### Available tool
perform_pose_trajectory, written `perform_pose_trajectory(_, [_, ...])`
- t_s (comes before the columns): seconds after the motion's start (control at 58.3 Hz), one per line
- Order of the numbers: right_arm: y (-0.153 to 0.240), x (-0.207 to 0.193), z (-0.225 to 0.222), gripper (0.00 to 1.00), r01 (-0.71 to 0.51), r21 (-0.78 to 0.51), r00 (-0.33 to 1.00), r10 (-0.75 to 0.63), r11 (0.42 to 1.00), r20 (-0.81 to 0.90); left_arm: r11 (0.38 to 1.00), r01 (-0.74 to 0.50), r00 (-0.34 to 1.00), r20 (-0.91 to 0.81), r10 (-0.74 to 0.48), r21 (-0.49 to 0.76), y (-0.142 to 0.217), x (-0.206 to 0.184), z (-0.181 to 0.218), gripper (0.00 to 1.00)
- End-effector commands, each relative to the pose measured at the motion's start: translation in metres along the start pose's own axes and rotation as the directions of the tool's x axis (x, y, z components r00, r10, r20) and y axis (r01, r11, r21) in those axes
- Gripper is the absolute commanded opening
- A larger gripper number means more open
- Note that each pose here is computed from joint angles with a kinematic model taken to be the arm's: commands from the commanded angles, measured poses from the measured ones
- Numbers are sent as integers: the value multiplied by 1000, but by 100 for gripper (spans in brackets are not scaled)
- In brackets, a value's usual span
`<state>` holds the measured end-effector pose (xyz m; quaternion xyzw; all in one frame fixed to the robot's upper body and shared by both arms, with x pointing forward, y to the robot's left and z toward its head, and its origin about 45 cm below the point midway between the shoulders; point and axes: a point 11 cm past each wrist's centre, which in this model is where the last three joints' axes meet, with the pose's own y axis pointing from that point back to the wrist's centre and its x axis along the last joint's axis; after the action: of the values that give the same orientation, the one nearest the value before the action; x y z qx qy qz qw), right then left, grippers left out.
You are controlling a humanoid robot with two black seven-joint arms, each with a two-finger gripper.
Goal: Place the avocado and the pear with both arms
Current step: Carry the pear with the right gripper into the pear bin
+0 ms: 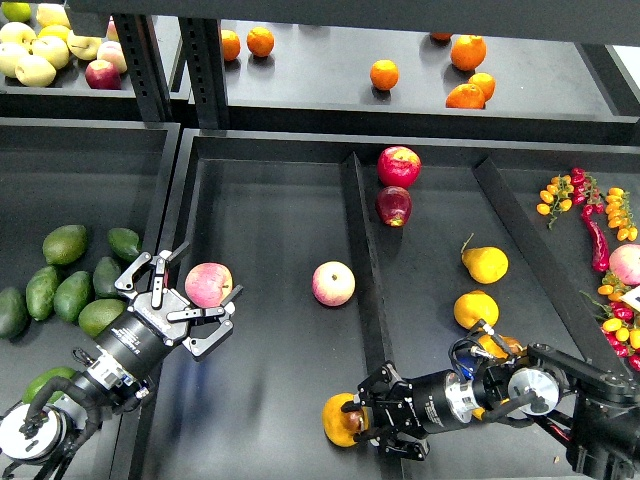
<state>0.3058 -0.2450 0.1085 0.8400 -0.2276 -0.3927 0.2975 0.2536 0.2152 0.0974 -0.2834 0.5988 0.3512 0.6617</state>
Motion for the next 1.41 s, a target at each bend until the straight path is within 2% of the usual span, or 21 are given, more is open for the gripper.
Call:
perform_pose_trajectory(0.0, [41, 22, -5, 16, -82, 25, 997, 81, 996, 18, 1000, -6, 1000, -3, 6, 1, 1, 2, -1, 99])
perform_pose_trajectory(0.103, [80, 48, 18, 16, -189, -10, 980, 190, 982, 52, 1000, -8, 1000, -4, 8, 2, 1, 3, -1, 99])
perform_pose_trajectory(0.223, [86, 56, 49, 16, -213, -58, 972, 218, 975, 90, 1000, -11, 1000, -6, 11, 3, 1, 4, -2, 99])
perform_pose_trajectory(0.446, [69, 67, 88, 17, -228, -129, 960, 245, 965, 133, 1000, -11, 1000, -7, 11, 9, 0, 4, -4, 99])
perform_pose_trajectory(1.08, [27, 66, 112, 20, -201, -184, 961, 230, 962, 152, 1000, -20, 1000, -13, 20, 8, 4, 7, -6, 99])
perform_pose_trajectory(1.149, [26, 65, 112, 24, -200, -183, 962, 229, 963, 152, 1000, -21, 1000, -14, 21, 8, 4, 7, -6, 99])
perform_pose_trajectory(1.269, [27, 66, 107, 47, -203, -166, 961, 229, 965, 155, 1000, -21, 1000, -14, 21, 8, 4, 7, -6, 99])
perform_pose_trajectory(1.389, [29, 67, 104, 63, -207, -161, 961, 232, 965, 151, 1000, -21, 1000, -15, 21, 8, 5, 7, -6, 99])
